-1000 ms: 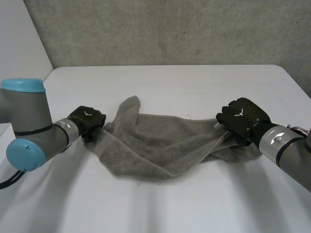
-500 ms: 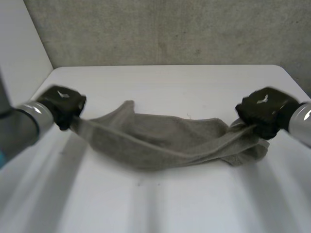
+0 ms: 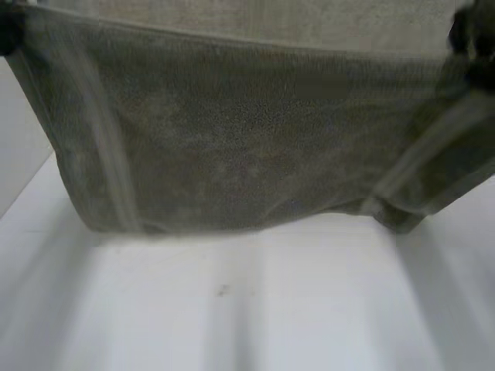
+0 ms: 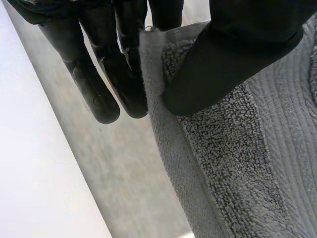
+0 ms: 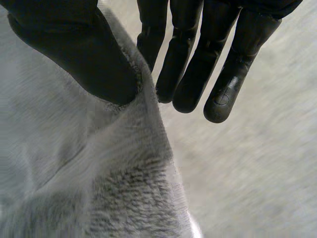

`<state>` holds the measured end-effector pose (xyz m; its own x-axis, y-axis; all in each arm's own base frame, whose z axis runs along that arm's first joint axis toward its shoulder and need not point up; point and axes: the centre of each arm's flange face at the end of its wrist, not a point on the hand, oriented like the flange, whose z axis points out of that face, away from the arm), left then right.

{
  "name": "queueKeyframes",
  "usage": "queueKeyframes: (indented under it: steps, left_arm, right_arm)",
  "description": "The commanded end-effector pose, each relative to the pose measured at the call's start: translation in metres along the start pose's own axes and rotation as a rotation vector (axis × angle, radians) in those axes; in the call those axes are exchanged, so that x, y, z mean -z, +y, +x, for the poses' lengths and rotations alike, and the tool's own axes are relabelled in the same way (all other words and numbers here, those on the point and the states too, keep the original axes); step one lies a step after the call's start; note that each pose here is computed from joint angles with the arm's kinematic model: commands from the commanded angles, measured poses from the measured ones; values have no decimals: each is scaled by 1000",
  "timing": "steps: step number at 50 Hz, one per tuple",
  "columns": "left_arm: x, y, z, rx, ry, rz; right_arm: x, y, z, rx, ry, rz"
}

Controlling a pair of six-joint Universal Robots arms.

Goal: Fold the towel.

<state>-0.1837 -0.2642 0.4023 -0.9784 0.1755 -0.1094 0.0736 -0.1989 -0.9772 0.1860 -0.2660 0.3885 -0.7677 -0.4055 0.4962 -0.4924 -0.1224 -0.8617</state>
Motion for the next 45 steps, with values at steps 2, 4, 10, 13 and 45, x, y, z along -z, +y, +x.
queueKeyframes:
  steps: [2, 4, 10, 13, 45]
  left_arm:
    - [-39, 113, 14, -17, 45, -334]
    - [-48, 127, 16, -25, 47, -362]
    - [-87, 151, 31, -76, 82, -348]
    - [-111, 139, 39, -83, 91, -252]
    - [-90, 205, 48, 32, 64, -267]
  right_arm:
    - [-46, 71, -37, 119, -171, -244]
    - [-69, 83, -48, 133, -175, -266]
    - [-117, 80, -57, 188, -58, -149]
    - [-140, 65, -48, 212, 73, -12]
    - [-116, 121, -106, 178, -185, -4]
